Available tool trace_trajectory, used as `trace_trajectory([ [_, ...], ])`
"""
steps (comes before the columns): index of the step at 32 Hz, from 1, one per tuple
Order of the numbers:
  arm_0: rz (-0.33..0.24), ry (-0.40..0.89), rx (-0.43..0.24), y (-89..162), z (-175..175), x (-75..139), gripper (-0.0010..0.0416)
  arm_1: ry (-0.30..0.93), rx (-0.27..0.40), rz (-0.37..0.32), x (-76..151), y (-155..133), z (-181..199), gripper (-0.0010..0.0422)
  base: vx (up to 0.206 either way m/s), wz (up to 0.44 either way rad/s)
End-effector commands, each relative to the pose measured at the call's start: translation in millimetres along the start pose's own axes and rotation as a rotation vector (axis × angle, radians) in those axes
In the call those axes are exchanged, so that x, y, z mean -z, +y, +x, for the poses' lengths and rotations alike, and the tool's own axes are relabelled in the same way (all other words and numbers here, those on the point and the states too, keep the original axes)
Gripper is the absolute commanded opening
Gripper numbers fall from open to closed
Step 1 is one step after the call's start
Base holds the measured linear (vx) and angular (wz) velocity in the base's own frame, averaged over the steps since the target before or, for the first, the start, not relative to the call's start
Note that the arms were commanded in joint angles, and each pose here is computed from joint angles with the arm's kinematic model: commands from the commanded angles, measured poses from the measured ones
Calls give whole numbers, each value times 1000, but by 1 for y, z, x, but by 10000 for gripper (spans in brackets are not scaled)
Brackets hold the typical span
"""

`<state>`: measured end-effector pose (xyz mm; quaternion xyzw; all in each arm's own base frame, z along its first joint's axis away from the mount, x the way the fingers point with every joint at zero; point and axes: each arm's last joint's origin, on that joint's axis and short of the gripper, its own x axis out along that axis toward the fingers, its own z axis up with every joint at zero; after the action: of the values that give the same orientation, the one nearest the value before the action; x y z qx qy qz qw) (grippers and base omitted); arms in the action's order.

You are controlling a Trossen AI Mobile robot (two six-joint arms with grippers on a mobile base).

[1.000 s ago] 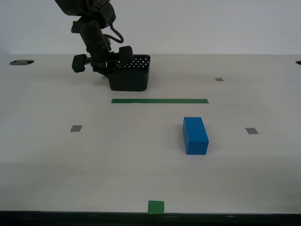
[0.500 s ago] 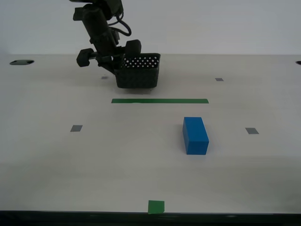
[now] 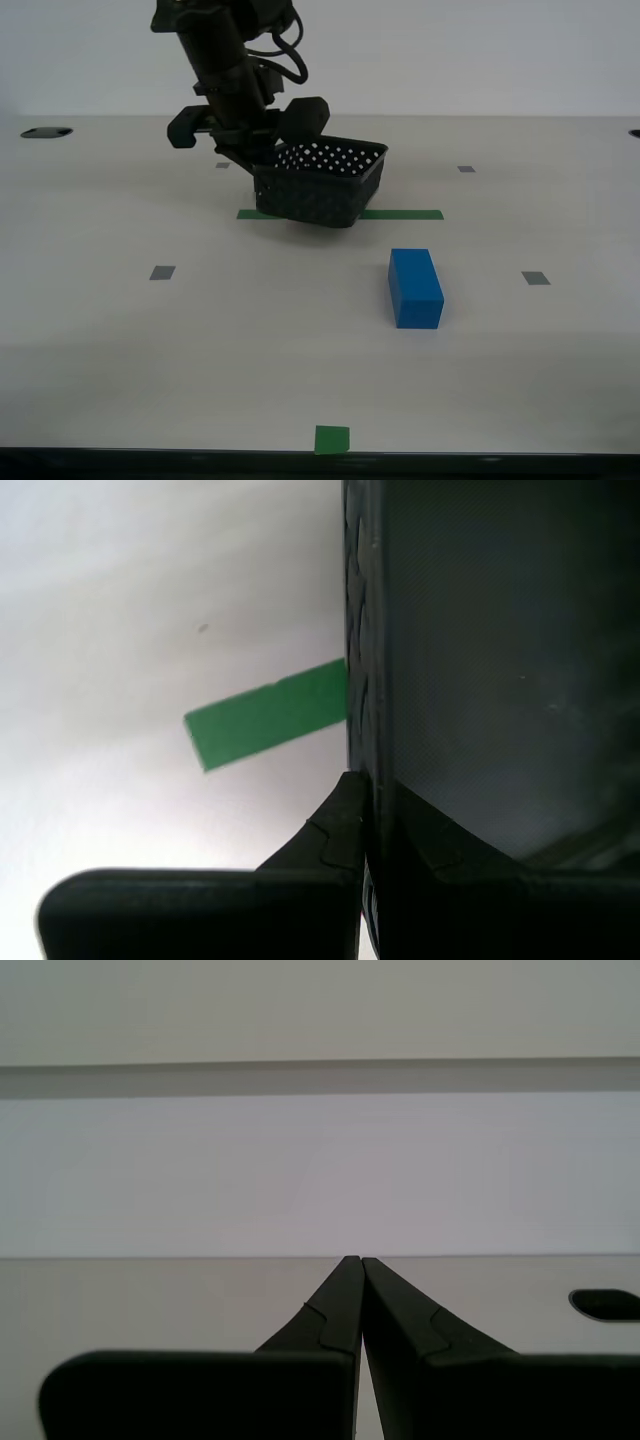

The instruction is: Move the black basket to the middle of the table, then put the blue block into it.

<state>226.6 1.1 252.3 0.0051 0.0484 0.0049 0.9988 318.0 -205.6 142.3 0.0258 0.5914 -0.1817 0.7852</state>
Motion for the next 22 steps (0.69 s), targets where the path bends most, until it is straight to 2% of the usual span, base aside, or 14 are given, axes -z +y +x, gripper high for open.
trace_trajectory([
  [1, 2, 34, 0, 0, 0, 3, 0, -59, 18, -14, 9, 3, -2, -1, 0, 0],
  [5, 2, 53, -1, 0, 0, 5, 0, -49, 21, 8, 12, 0, 2, 0, 0, 0],
  [9, 2, 54, -2, 0, 0, 5, 0, -58, 81, 17, 11, -3, 2, 0, 0, 0],
  [12, 2, 54, -2, 1, 0, 5, 0, -64, 85, 18, 11, -3, 2, 7, 0, 0],
  [13, 2, 54, -2, 1, 0, 5, 1, -63, 85, 18, 11, -3, 2, 19, 0, 0],
  [14, 4, 54, -2, 1, 0, 5, 0, -63, 85, 18, 11, -3, 2, 54, 0, 0],
  [16, 5, 54, -2, 1, 0, 5, 1, -63, 85, 18, 11, -3, 2, 91, 0, 0],
  [18, 5, 53, -2, 1, 0, 5, 0, -64, 85, 17, 11, -3, 2, 155, 0, 0],
  [19, 5, 53, -3, 1, 0, 5, 0, -63, 85, 17, 11, -3, 2, 169, 0, 0],
  [20, 12, 56, -3, 1, 0, 5, 0, -64, 85, 17, 11, -3, 2, 196, 0, 0],
  [21, 44, 69, -5, 1, 0, 6, 0, -73, 85, 16, 9, -3, 1, 222, 0, 0],
  [22, 56, 76, -12, 1, 0, 7, 0, -77, 85, 15, 7, -2, 0, 227, 0, 0],
])
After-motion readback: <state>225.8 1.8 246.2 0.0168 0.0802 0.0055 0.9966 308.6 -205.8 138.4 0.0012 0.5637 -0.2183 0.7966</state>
